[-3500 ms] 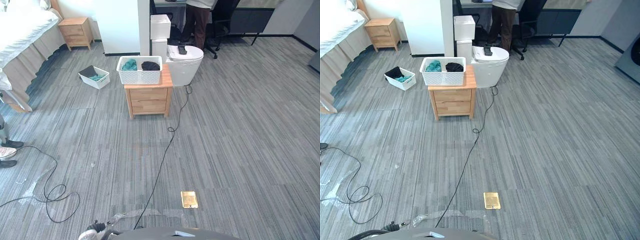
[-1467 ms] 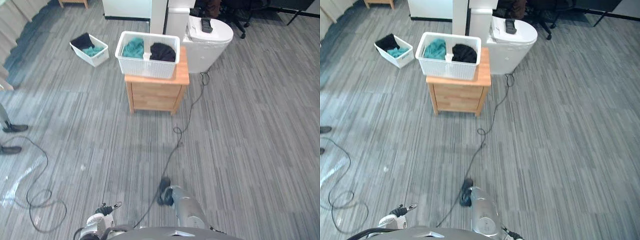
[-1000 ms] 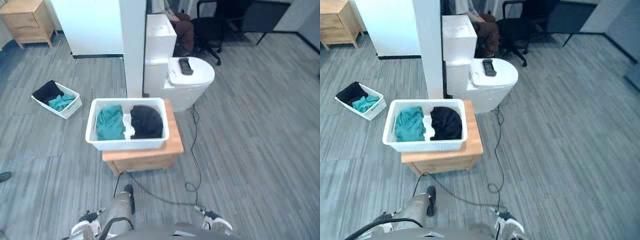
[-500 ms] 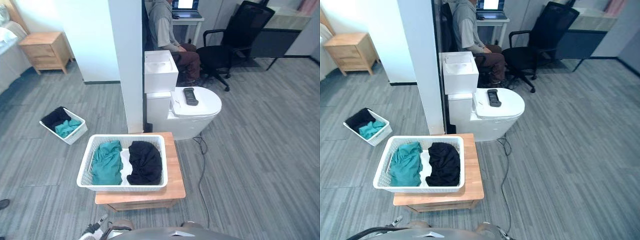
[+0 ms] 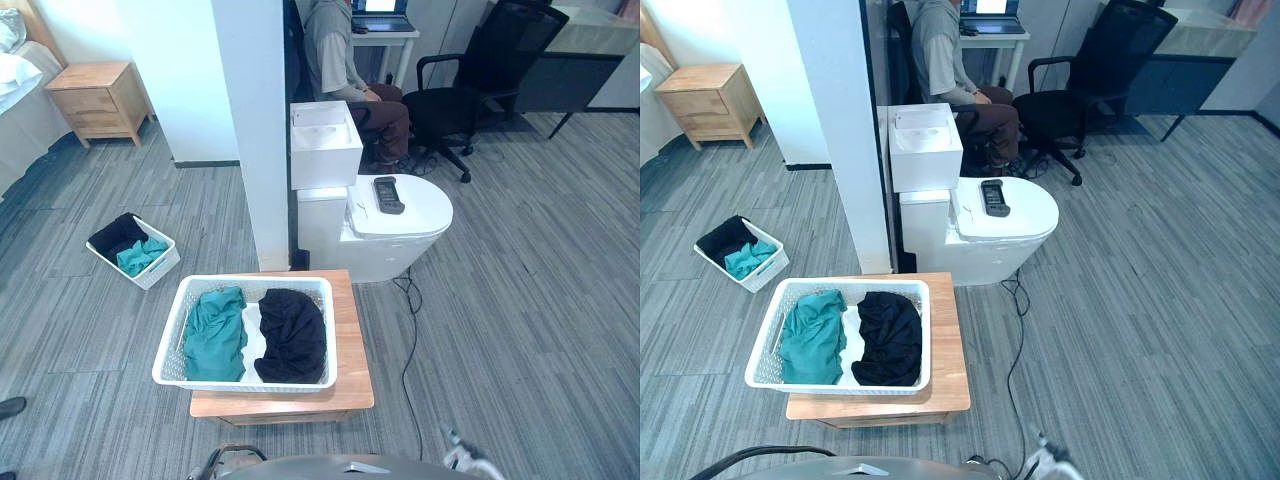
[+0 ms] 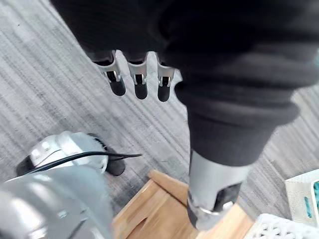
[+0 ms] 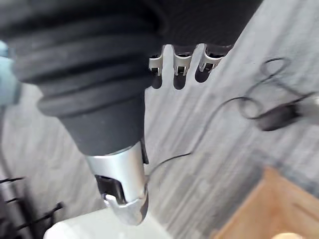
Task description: Pick up the laundry basket with both hands and put the clothes into the washing machine.
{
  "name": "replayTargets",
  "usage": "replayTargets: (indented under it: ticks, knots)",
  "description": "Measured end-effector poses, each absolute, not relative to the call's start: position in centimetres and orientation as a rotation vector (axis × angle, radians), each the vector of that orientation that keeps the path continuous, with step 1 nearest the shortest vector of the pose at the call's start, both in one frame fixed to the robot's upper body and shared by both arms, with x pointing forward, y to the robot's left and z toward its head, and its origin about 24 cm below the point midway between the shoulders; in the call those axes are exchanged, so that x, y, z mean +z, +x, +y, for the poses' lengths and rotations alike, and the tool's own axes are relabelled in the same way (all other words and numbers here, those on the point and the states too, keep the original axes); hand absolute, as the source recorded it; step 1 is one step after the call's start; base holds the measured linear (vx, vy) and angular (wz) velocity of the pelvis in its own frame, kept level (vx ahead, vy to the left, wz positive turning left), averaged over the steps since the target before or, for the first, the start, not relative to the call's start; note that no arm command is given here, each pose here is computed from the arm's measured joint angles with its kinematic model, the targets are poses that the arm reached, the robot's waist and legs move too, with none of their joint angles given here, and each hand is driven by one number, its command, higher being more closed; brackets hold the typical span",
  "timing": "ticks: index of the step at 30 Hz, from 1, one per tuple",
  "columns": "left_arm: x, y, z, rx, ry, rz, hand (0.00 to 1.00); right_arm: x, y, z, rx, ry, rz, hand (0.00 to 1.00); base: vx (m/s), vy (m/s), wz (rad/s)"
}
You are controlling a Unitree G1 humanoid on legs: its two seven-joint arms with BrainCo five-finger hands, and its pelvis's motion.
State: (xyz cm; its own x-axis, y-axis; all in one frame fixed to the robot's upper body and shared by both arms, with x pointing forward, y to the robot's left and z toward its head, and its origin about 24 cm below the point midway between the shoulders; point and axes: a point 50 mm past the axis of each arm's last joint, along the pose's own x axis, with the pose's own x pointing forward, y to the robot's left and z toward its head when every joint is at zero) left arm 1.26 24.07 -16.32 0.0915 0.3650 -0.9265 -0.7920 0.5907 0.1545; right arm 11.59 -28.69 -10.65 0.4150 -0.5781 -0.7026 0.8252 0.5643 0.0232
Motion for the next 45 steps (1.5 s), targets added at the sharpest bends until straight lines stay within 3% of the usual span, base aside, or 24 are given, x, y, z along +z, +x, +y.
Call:
replayTargets:
  ticks: [5, 9, 10, 12, 18, 26, 35, 45]
  knots:
    - [-11.8, 6.7, 30.6, 0.952, -0.215, 0.879, 0.0, -6.0, 15.6, -30.5, -0.873, 0.265, 0.465, 0.0, 0.02, 0.001, 0.0]
    - [-8.3, 11.6, 32.7, 0.915, -0.106, 0.682, 0.0, -5.6, 17.3, -29.5, -0.784, 0.239, 0.459, 0.0, 0.01, -0.001, 0.15]
    - [-6.3, 14.9, 32.7, 0.857, -0.058, 0.575, 0.0, -4.8, 19.8, -28.1, -0.684, 0.21, 0.431, 0.0, -0.06, -0.003, 0.16]
    - [-4.8, 18.6, 31.1, 0.758, -0.016, 0.498, 0.0, -2.6, 24.1, -25.6, -0.5, 0.147, 0.356, 0.0, -0.09, -0.012, 0.13]
    - [-4.3, 22.9, 27.3, 0.561, 0.055, 0.495, 0.0, 0.0, 28.9, -19.7, -0.184, 0.092, 0.301, 0.0, -0.16, -0.005, -0.05]
    - [-1.1, 28.4, 22.3, 0.369, 0.149, 0.362, 0.0, 3.8, 32.2, -15.8, -0.037, 0.059, 0.183, 0.0, -0.13, 0.003, -0.06]
    - [2.3, 31.0, 20.8, 0.289, 0.2, 0.231, 0.0, 5.4, 33.3, -15.6, -0.055, 0.038, 0.138, 0.0, -0.06, 0.008, -0.08]
    - [3.7, 31.6, 20.7, 0.272, 0.224, 0.175, 0.0, 5.5, 33.8, -15.9, -0.058, 0.022, 0.145, 0.0, 0.0, 0.0, 0.0]
